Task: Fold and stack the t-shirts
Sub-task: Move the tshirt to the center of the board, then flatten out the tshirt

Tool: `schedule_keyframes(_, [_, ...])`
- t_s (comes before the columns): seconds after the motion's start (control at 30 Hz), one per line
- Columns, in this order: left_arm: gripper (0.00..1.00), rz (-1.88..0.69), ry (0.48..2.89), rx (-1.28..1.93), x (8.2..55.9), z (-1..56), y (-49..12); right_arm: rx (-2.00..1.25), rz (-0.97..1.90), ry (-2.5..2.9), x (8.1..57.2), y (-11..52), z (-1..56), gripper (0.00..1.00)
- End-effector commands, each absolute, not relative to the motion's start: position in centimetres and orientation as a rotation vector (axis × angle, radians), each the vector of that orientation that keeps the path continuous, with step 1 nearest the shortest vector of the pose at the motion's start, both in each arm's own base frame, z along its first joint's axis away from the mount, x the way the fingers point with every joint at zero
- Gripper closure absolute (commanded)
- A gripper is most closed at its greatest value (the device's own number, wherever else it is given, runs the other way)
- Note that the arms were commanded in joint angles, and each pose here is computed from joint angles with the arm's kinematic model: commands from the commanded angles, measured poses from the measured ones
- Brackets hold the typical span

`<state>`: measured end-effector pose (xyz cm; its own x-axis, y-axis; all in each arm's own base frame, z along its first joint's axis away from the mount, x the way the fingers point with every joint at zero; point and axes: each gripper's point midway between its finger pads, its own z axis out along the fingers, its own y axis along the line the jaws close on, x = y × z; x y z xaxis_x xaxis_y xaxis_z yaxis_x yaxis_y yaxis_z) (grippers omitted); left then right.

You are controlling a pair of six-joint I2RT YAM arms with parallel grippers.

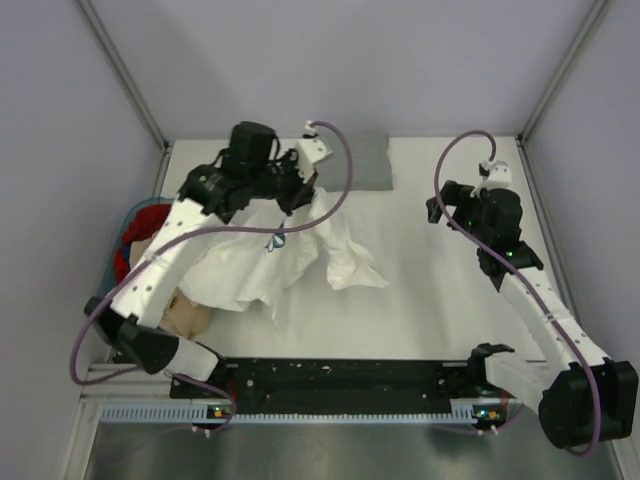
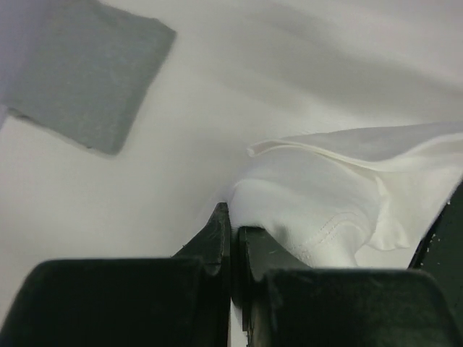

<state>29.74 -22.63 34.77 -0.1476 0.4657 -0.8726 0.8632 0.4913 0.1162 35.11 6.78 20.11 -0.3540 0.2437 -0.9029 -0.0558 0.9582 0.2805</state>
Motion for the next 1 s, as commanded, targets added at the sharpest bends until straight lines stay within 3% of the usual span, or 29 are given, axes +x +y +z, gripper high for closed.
schedule_keyframes(0.0, [1.0,-0.633,1.693,1.253,30.6,32.5,-30.5,0.103,0.412,1.926,33.6,8.3,23.9,0.01])
schedule_keyframes(0.2, [1.0,-0.822,1.727,1.333,33.4,28.1,-38.4,0.183,0.339,1.942,32.9,6.4,25.8,0.01])
schedule_keyframes(0.23, [0.87,-0.82,1.727,1.332,34.4,27.5,-39.2,0.197,0.316,1.945,32.7,5.8,25.9,0.01])
schedule_keyframes(0.27, [0.67,-0.819,1.729,1.332,35.1,27.0,-39.7,0.197,0.305,1.952,32.6,5.6,25.9,0.01])
schedule_keyframes(0.33, [0.01,-0.787,1.767,1.299,37.0,25.9,-39.9,0.177,0.281,1.963,32.4,5.2,26.1,0.01])
schedule_keyframes(0.47, [0.01,-0.778,1.801,1.199,39.7,27.1,-36.7,0.051,0.368,2.062,32.1,7.3,25.2,0.01])
schedule_keyframes(0.6, [0.01,-0.768,1.809,1.138,40.3,29.0,-29.2,0.054,0.533,2.234,30.8,10.5,22.0,0.19])
schedule_keyframes(0.7, [0.04,-0.627,1.836,1.279,37.3,27.0,-23.6,-0.027,0.541,2.396,28.8,14.0,18.0,0.26])
schedule_keyframes(0.8, [0.22,-0.483,1.873,1.503,32.1,22.8,-19.3,-0.122,0.505,2.56,26.1,17.0,13.7,0.28])
schedule_keyframes(0.83, [0.24,-0.482,1.892,1.564,30.0,21.2,-18.2,-0.148,0.519,2.61,25.2,18.1,12.4,0.28])
schedule_keyframes(0.97, [0.12,-0.469,1.968,1.753,23.8,14.9,-14.5,-0.145,0.481,2.717,24.0,19.5,8.2,0.21])
